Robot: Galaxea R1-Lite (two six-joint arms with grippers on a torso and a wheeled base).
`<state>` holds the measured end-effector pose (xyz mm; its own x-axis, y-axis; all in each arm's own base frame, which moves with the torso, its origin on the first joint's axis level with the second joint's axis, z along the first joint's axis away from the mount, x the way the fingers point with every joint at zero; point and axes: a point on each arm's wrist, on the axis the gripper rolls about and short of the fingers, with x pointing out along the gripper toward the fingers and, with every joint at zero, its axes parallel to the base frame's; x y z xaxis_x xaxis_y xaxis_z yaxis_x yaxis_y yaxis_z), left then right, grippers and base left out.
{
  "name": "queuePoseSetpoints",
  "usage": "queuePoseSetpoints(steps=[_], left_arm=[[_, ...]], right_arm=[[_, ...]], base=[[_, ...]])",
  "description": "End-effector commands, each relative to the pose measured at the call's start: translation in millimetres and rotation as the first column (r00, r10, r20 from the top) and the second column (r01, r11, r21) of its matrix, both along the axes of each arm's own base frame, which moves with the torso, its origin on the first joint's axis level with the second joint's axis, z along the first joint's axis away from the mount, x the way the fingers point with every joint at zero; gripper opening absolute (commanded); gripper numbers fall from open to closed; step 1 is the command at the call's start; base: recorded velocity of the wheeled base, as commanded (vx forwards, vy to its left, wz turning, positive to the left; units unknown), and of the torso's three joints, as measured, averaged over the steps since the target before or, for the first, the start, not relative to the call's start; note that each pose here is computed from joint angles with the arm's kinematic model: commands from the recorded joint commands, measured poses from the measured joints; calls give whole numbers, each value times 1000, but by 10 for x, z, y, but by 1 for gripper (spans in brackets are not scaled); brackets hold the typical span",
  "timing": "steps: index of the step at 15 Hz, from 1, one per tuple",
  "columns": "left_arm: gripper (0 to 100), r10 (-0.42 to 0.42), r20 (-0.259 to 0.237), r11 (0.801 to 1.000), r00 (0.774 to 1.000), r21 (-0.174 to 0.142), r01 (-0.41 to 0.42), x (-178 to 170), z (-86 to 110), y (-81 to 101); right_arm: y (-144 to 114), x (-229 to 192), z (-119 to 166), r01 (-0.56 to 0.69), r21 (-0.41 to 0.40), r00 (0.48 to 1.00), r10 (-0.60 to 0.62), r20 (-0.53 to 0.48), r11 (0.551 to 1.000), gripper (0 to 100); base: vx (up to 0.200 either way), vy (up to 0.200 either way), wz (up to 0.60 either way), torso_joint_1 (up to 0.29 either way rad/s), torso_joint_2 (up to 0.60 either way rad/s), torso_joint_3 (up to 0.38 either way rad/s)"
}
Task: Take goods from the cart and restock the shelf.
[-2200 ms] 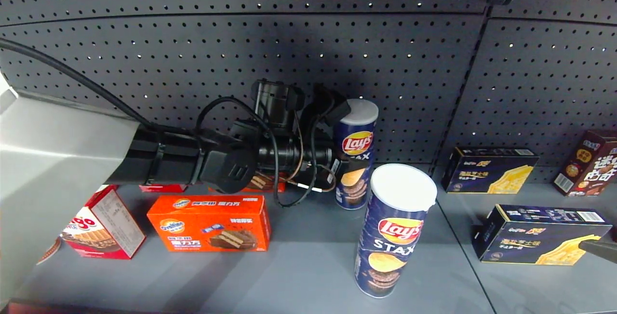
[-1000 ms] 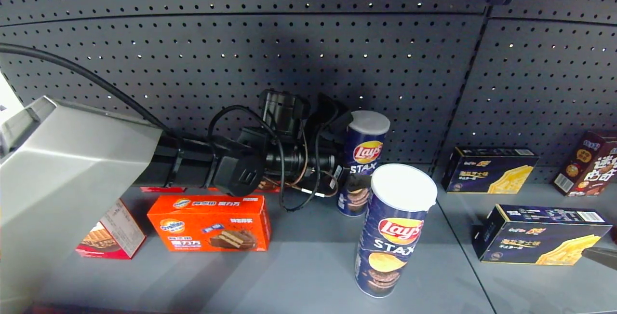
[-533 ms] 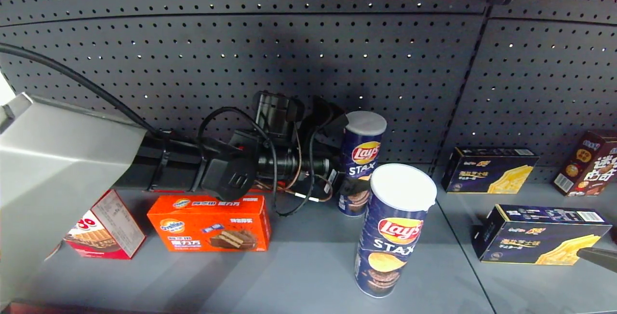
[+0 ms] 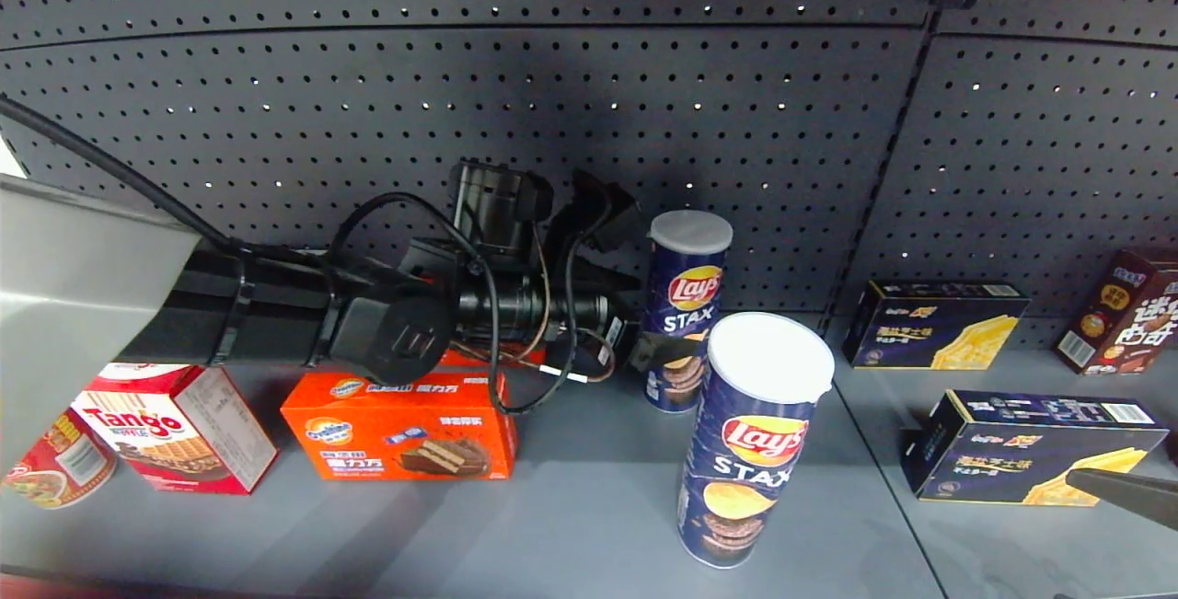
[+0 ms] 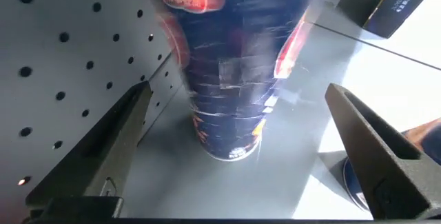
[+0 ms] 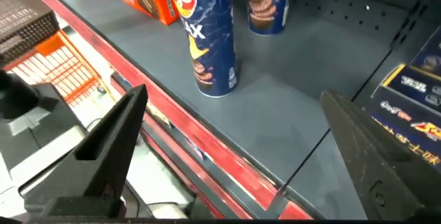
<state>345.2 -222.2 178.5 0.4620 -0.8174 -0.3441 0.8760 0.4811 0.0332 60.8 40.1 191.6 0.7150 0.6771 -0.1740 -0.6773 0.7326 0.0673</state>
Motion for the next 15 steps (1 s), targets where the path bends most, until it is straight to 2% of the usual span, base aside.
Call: queuePoseSetpoints(steps=[1,7,12,15], left_arm=[[100,5,8,1000,1000,-5,-5,-76,79,71],[100,4,4,1000,1000,-2,-4,-277,152,198],[100,8,6,1000,1000,-5,-7,-484,238,323],[100,17,41,999,999,-33,-16,-666,430,439]], right_arm=[[16,37,1,46,-18,999,-47,-12,999,100],[39,58,-127,65,-77,994,-71,-79,995,100],[59,186,-128,140,-115,984,-151,-97,983,100],[111,280,-89,138,-127,982,-152,-113,982,100]], base=[[0,0,0,0,0,0],[0,0,0,0,0,0],[0,0,0,0,0,0],[0,0,0,0,0,0]])
